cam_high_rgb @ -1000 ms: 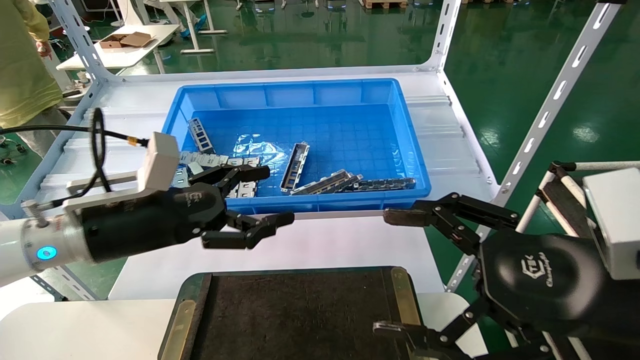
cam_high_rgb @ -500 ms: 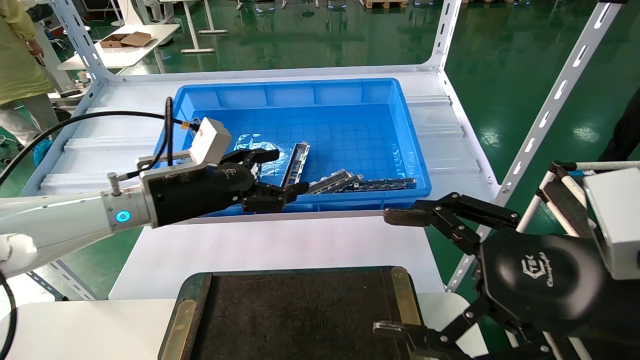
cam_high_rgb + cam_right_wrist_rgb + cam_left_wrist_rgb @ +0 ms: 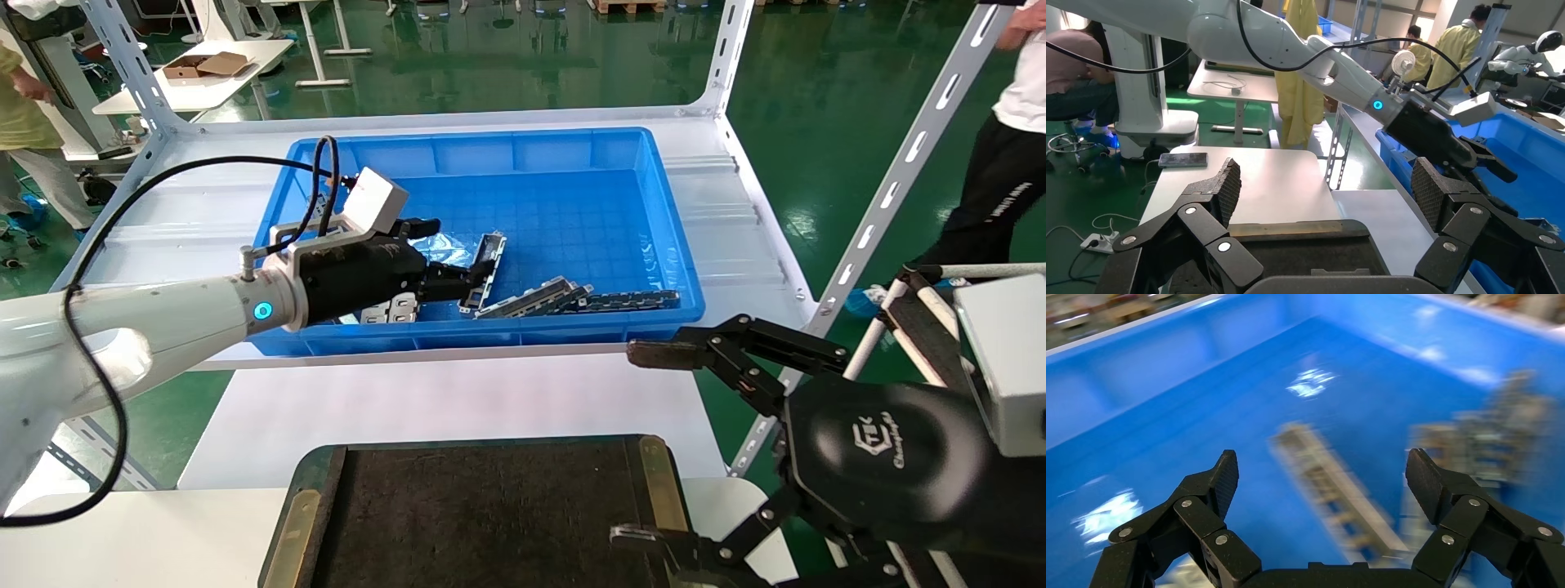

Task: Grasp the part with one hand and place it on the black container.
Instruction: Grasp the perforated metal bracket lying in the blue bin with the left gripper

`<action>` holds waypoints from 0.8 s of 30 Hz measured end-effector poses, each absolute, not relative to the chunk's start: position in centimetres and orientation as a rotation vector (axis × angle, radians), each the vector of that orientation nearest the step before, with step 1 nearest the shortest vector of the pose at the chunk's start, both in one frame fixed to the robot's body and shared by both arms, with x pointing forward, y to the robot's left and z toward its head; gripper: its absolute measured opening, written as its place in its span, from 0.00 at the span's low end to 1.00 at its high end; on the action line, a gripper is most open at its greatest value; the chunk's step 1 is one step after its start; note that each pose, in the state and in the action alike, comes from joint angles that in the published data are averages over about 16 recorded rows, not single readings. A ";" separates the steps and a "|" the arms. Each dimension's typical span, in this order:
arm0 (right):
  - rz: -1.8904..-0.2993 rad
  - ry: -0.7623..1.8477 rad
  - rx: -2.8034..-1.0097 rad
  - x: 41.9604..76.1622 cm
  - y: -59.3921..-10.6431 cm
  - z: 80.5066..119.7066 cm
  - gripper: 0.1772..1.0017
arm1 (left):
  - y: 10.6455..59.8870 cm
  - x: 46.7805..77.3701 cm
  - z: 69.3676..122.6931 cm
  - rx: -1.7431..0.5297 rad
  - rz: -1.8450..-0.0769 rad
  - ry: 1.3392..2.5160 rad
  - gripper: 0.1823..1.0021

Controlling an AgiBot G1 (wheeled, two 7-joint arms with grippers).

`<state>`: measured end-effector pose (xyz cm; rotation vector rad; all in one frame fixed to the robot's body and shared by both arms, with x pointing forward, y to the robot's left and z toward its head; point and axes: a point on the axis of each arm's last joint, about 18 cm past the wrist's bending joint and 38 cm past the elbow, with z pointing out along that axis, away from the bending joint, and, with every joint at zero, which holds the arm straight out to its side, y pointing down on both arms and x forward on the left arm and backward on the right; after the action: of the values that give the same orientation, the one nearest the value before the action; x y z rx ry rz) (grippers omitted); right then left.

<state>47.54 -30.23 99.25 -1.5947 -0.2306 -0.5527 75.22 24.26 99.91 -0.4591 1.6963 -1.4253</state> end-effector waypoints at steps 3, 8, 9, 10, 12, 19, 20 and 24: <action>-0.553 -0.231 -1.595 47.5 -30.2 99.3 1.00 | 24.0 76.2 99.9 -0.498 -1.377 1.676 1.00; -0.553 -0.231 -1.595 47.5 -30.2 99.3 1.00 | 23.4 77.2 99.8 -0.538 -1.320 1.656 1.00; -0.553 -0.231 -1.595 47.5 -30.2 99.3 1.00 | 23.3 77.3 99.8 -0.542 -1.314 1.654 1.00; -0.553 -0.231 -1.595 47.5 -30.2 99.3 1.00 | 23.2 77.4 99.7 -0.546 -1.310 1.652 1.00; -0.553 -0.231 -1.595 47.5 -30.2 99.3 1.00 | 23.0 77.5 99.6 -0.552 -1.305 1.650 1.00; -0.553 -0.231 -1.595 47.5 -30.2 99.3 0.99 | 22.6 77.7 99.4 -0.567 -1.313 1.644 1.00; -0.553 -0.231 -1.595 47.5 -30.2 99.3 0.99 | 22.6 77.7 99.4 -0.570 -1.315 1.643 1.00; -0.553 -0.231 -1.595 47.5 -30.2 99.3 0.98 | 22.5 77.7 99.3 -0.578 -1.325 1.642 0.99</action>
<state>47.54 -30.23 99.25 -1.5947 -0.2306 -0.5527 77.68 22.50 99.26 -0.5779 1.6420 -1.3247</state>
